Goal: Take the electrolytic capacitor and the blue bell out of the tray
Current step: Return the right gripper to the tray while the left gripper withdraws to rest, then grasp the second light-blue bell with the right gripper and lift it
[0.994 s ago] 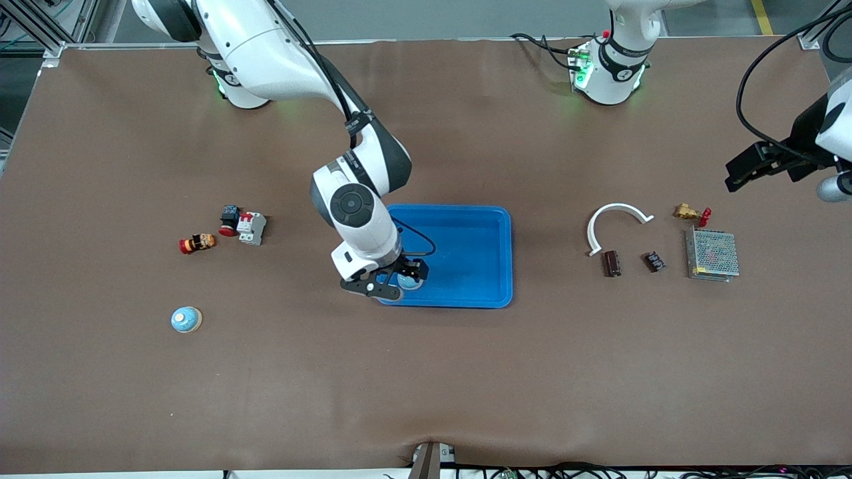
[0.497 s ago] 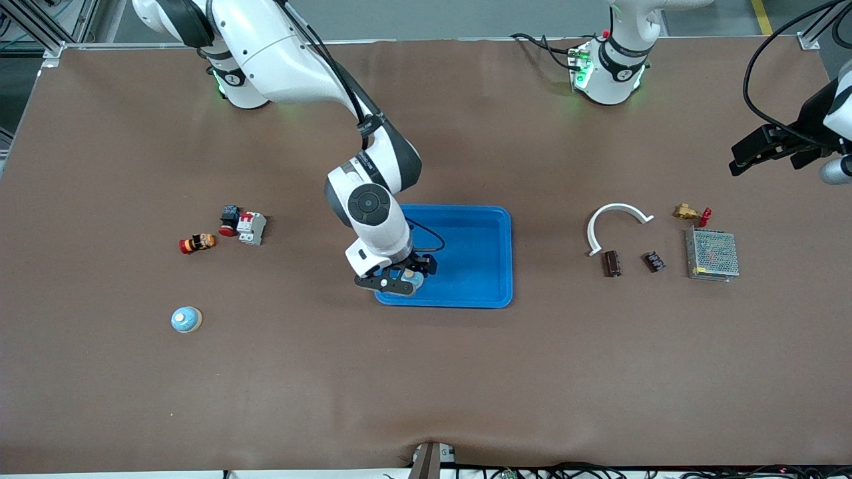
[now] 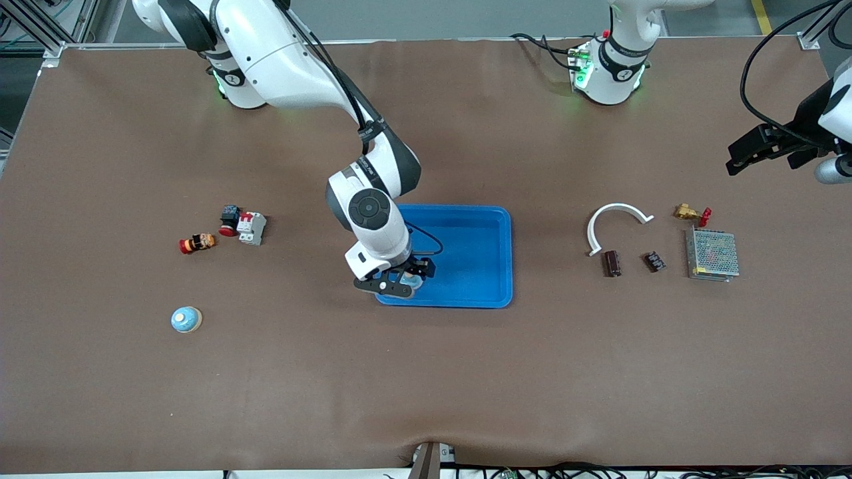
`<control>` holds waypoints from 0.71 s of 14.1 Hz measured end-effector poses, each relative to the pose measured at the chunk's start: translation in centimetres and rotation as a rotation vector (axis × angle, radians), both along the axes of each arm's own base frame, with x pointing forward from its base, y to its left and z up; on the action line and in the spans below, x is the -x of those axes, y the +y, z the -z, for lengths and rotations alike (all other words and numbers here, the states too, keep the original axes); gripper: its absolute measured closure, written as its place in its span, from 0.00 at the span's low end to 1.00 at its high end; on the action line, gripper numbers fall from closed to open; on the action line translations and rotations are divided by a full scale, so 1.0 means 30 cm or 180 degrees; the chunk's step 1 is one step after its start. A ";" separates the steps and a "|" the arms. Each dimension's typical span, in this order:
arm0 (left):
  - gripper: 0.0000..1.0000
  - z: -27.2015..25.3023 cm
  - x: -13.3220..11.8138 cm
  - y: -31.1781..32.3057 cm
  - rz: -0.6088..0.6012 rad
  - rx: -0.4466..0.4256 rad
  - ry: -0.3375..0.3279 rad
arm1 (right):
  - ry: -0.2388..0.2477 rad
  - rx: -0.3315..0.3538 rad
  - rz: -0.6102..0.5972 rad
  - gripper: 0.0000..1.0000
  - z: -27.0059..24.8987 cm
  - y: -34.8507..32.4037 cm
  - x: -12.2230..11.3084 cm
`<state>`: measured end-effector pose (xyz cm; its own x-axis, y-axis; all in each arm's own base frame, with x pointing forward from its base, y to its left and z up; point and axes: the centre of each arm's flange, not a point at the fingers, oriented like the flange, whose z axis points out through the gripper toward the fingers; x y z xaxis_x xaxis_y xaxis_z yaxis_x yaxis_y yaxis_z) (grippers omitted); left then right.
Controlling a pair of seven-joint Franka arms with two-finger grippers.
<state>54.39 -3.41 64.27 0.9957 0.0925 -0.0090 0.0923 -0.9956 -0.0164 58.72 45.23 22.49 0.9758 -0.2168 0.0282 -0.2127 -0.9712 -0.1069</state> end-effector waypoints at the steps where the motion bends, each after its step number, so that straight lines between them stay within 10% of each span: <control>1: 0.00 0.002 0.000 0.000 0.0000 0.0000 0.0005 | 0.0005 0.0008 0.0000 0.00 0.008 -0.001 0.000; 10: 0.00 0.014 0.000 0.000 0.0000 -0.0002 0.0029 | 0.0005 0.0024 -0.0010 0.00 0.067 0.012 -0.012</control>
